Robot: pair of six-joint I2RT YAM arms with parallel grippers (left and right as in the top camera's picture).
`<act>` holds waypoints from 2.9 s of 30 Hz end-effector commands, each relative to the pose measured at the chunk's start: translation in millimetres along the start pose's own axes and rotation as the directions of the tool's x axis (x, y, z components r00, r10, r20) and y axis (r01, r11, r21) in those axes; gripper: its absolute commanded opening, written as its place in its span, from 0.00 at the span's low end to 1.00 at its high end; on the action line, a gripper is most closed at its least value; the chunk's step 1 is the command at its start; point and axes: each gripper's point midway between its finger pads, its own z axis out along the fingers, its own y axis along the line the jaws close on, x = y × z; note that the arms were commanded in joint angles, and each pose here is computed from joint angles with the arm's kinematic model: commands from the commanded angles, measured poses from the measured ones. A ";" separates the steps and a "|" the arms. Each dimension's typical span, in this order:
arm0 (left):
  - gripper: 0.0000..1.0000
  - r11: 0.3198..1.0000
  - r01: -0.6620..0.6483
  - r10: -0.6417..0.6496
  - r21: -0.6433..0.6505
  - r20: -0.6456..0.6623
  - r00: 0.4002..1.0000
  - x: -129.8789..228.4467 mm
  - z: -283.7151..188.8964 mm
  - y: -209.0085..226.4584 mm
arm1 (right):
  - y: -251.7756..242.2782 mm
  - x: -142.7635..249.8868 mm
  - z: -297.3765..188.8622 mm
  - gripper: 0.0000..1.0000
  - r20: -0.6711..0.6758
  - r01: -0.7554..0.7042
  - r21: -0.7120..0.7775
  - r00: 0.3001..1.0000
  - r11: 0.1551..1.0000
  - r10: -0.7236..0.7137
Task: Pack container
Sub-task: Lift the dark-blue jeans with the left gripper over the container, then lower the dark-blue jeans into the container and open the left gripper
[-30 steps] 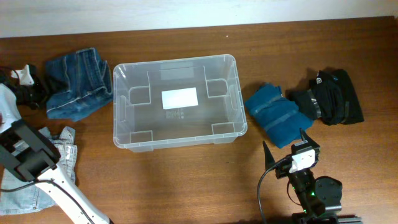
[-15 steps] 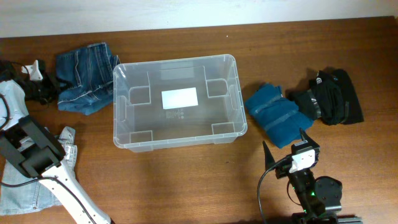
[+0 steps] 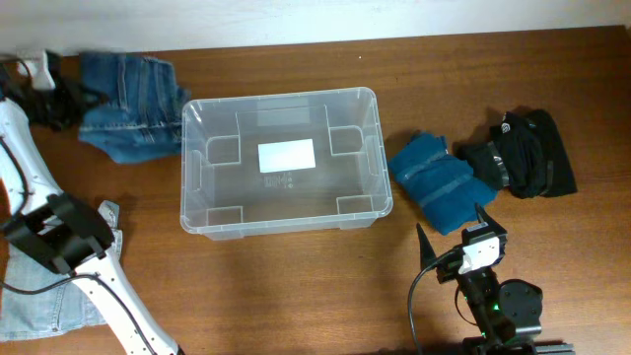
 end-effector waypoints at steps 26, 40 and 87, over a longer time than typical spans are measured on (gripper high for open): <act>0.01 0.901 -0.421 0.359 0.109 0.359 0.861 1.5 -176.0 -273.6 | -0.7 2.8 0.3 0.98 -0.002 0.002 0.002 1.000 1.000 -0.002; 0.01 0.880 -0.277 0.258 0.385 0.101 0.961 85.3 -161.2 -335.7 | -0.7 2.8 0.3 0.98 -0.002 0.002 0.002 1.000 1.000 -0.002; 0.01 0.834 -0.438 0.266 -0.335 -0.450 0.852 227.9 63.5 -277.2 | -0.7 2.8 0.3 0.98 -0.002 0.002 0.002 1.000 1.000 -0.002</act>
